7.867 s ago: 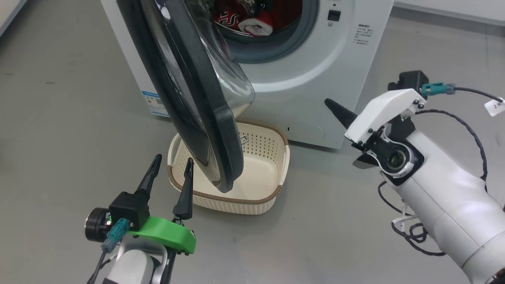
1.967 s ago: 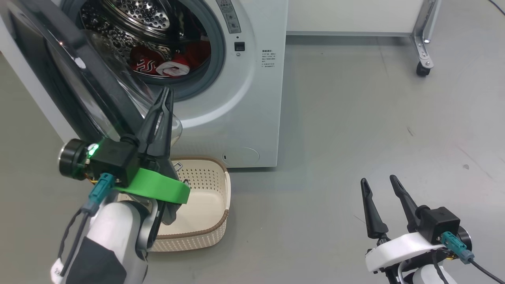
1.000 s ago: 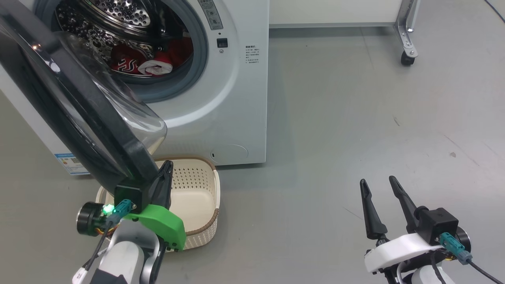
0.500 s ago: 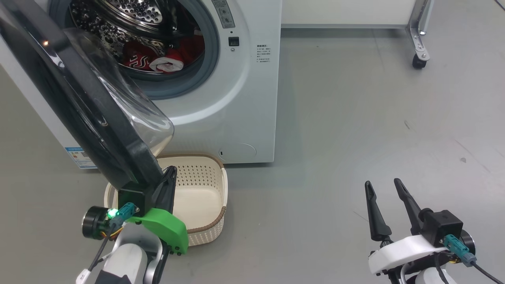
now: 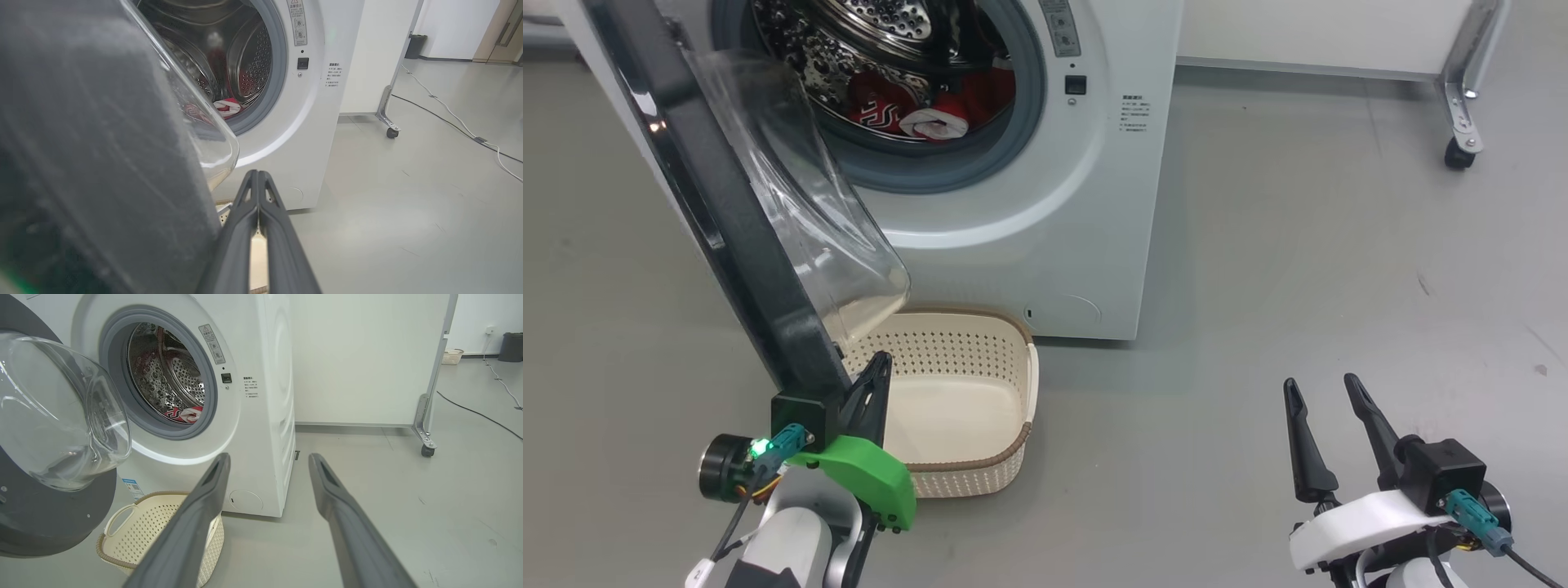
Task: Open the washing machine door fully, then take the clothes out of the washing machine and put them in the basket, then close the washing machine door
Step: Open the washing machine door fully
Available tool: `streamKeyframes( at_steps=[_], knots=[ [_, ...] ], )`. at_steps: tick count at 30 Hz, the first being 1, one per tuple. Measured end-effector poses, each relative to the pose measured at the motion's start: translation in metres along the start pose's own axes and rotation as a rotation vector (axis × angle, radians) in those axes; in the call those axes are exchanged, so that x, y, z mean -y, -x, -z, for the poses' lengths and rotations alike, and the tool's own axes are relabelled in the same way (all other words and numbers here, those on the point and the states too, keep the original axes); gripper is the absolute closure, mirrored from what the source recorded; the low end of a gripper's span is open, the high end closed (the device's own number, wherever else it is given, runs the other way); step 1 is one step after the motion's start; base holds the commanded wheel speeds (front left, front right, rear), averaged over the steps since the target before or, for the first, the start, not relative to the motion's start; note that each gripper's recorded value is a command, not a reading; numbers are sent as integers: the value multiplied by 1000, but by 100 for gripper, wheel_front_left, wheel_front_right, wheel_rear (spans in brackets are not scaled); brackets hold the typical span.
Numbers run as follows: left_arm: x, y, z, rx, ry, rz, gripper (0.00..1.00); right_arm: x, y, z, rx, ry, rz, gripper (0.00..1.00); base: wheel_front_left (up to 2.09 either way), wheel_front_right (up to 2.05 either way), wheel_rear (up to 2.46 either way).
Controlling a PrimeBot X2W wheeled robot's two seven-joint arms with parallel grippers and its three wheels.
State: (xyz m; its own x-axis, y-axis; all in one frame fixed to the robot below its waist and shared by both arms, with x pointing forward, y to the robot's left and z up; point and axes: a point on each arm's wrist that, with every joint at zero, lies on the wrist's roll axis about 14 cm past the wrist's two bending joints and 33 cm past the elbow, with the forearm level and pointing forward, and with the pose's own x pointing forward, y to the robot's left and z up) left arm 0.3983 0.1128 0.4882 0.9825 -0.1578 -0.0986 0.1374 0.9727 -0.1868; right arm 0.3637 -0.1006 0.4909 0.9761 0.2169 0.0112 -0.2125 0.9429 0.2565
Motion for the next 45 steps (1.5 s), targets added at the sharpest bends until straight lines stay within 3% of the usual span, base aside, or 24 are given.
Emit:
streamKeyframes(
  at_steps=[26,45],
  knots=[
    [-95,54,-7,65,55,-302,100,-71,-25,21,-65,-2,-231,0,0,0,0],
    [-197,84,-14,87,71,-579,100,-79,-36,48,-136,-1,-276,0,0,0,0]
  ],
)
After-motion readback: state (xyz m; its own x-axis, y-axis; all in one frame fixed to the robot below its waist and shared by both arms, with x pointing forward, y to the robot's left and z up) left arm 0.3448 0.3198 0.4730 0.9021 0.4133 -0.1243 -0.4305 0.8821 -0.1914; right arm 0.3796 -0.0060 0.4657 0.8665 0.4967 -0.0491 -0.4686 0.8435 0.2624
